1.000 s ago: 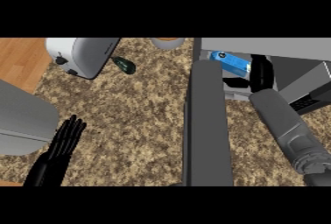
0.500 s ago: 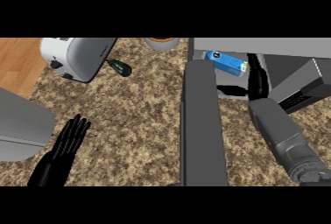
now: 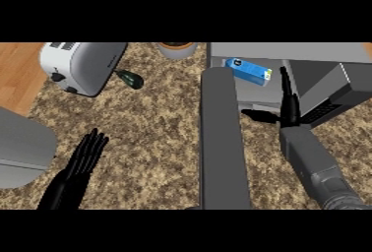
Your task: Pick up the milk, place it into the microwave and close the microwave
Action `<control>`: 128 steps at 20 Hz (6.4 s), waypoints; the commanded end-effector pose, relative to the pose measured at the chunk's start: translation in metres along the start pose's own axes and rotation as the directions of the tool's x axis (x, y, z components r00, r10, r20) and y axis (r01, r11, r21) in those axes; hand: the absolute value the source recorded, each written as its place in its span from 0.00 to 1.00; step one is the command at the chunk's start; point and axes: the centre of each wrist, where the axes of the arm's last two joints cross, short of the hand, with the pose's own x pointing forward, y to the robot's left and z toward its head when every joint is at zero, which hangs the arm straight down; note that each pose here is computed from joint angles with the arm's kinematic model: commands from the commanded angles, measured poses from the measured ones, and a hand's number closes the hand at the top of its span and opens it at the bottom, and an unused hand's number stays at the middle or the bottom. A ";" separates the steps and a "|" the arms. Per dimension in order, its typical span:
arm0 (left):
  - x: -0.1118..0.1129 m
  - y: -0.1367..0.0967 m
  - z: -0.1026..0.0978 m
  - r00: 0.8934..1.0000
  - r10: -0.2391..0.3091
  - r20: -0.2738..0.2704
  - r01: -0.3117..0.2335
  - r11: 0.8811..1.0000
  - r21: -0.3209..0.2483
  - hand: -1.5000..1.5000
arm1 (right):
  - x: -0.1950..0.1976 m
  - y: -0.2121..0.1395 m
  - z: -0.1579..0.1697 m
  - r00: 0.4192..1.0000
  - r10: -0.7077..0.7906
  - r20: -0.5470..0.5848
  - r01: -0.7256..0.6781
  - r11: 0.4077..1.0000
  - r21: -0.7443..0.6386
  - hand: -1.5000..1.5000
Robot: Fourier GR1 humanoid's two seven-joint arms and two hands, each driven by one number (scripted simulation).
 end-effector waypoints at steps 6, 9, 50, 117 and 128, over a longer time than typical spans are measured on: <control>-0.007 -0.031 -0.012 1.000 0.007 -0.011 -0.007 1.000 -0.013 0.00 | -0.030 0.009 0.053 0.977 -0.212 -0.020 0.213 0.974 0.078 0.00; -0.005 -0.017 0.000 1.000 0.000 -0.024 -0.001 1.000 -0.012 0.00 | -0.044 0.000 0.069 0.964 -0.263 -0.041 0.266 0.959 0.099 0.00; -0.095 -0.160 -0.050 0.960 -0.253 -0.117 0.131 0.781 -0.611 1.00 | 0.010 -0.155 0.208 0.805 -0.589 0.071 0.576 0.805 0.140 0.00; -0.022 -0.205 -0.226 0.986 -0.120 0.117 0.127 0.990 -0.056 0.00 | 0.114 -0.207 0.113 0.627 -0.756 0.187 0.548 0.599 0.585 0.00; -0.024 -0.205 -0.226 0.985 -0.109 0.131 0.115 0.993 -0.039 0.00 | 0.116 -0.218 0.103 0.647 -0.742 0.176 0.531 0.603 0.595 0.00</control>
